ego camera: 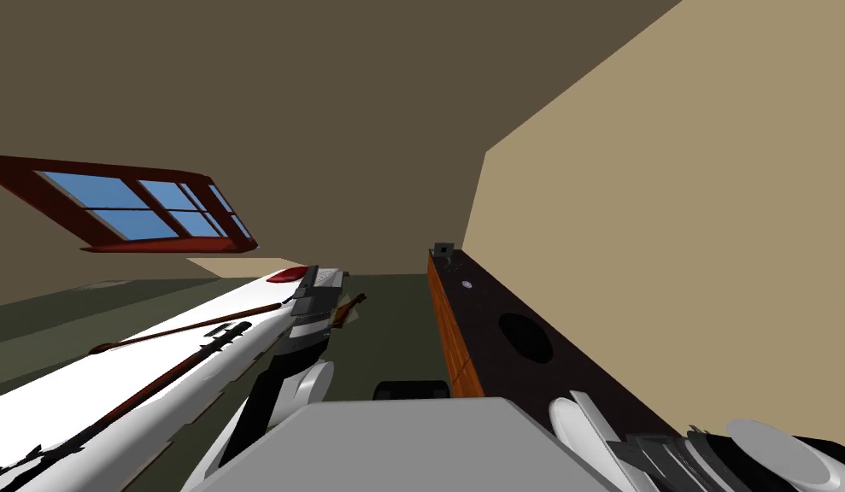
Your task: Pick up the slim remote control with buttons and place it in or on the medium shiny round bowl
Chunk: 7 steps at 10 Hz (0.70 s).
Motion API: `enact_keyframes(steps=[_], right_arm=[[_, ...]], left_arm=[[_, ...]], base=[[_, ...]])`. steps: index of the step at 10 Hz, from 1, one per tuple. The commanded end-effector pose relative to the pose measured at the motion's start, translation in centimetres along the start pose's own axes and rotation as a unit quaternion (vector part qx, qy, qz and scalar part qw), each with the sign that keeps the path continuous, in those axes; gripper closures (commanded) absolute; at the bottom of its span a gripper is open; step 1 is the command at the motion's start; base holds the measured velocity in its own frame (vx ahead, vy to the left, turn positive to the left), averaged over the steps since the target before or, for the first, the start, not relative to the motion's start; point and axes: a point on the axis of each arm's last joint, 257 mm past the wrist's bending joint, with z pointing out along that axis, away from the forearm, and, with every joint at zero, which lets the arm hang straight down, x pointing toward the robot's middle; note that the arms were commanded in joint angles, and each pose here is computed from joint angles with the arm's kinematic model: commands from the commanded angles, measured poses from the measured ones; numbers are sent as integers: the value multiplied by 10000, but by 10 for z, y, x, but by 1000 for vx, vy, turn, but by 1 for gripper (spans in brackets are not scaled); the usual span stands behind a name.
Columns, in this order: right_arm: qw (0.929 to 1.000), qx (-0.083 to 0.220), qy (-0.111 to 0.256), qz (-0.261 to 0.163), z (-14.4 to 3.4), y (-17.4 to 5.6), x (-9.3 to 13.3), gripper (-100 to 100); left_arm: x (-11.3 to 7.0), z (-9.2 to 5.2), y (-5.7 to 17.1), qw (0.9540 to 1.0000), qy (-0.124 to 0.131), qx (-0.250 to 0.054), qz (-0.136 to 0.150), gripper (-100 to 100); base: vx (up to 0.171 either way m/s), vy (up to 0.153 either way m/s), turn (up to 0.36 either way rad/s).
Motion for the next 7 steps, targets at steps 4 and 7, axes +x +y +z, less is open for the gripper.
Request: enact_keyframes(steps=[4,7], right_arm=[[10000,9,-7,5,-1,0,0,0],[10000,9,-7,5,-1,0,0,0]], left_arm=[[0,0,0,10000,0,0,0,0],[0,0,0,10000,0,0,0,0]], base=[[-1,5,-2],[0,0,0]])
